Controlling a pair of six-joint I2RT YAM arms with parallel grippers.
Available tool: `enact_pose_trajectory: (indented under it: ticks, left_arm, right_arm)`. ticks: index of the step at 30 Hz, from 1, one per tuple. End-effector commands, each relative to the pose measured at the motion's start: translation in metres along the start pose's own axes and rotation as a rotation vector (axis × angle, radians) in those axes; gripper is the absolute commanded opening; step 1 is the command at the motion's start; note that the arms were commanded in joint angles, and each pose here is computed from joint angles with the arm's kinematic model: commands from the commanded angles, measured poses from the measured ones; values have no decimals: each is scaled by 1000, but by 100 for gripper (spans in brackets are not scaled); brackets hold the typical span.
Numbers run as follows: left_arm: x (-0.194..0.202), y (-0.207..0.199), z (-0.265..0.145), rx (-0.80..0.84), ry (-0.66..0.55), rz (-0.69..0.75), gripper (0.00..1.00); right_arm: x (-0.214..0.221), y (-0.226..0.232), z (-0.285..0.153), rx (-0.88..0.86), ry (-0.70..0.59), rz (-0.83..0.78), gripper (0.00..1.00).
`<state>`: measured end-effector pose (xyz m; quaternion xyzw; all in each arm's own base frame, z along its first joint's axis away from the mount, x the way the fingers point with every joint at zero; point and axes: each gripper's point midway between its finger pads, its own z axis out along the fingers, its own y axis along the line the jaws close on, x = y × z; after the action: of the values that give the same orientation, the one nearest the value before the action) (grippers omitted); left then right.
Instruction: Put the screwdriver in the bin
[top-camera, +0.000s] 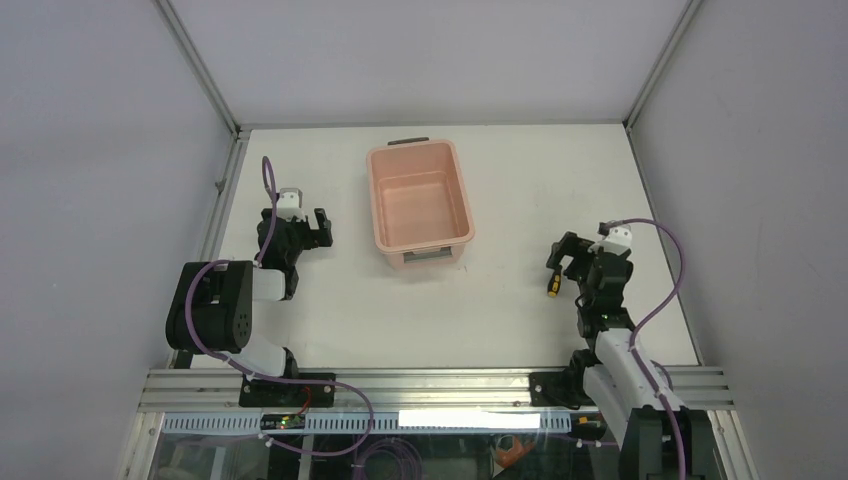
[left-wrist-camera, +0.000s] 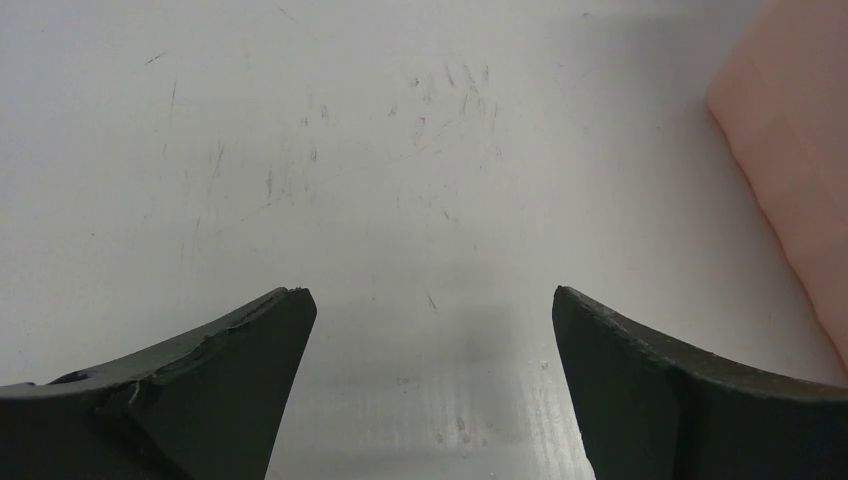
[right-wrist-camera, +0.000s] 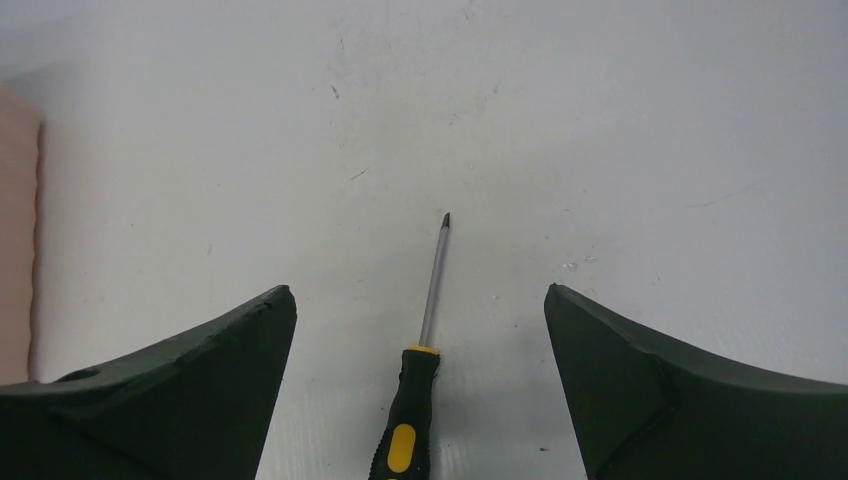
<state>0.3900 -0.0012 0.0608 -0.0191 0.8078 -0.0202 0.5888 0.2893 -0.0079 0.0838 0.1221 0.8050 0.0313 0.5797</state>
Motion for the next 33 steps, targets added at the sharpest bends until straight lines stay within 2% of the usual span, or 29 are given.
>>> enact_pose_trajectory:
  ticks: [1,6,9,12,15,19,24,27,33]
  left_arm:
    - [-18,-9,-2,33,-59,-3,100]
    - [-18,-9,-2,33,-58,-3,100]
    - [-18,-9,-2,33,-59,-3,100]
    - [-18,-9,-2,34,-58,-3,100]
    - [-18,-9,-2,33,-58,-4,100]
    - [-18,-9,-2,33,-59,-4,100]
    - [-18,-8,-2,32,-58,-4,100]
    - [-18,-9,-2,33,-58,-3,100]
    - [-18,-9,-2,33,-58,-3,100]
  right_arm:
    - [-46,4,-3,20,-104,65,99]
    - [-83,13,-10,57,18,86,99]
    - [-100,24,-16,50,147,64,99]
    - [-104,30,-24,62,332,38,99]
    - [-125,35,-21,81,408,29,99]
    - [-129,33,-6,132,525,13,99]
    - [-102,30,17,166,717,-18,99]
    - [-72,26,15,193,848,-10,99]
    - [-20,23,5,253,906,53,99]
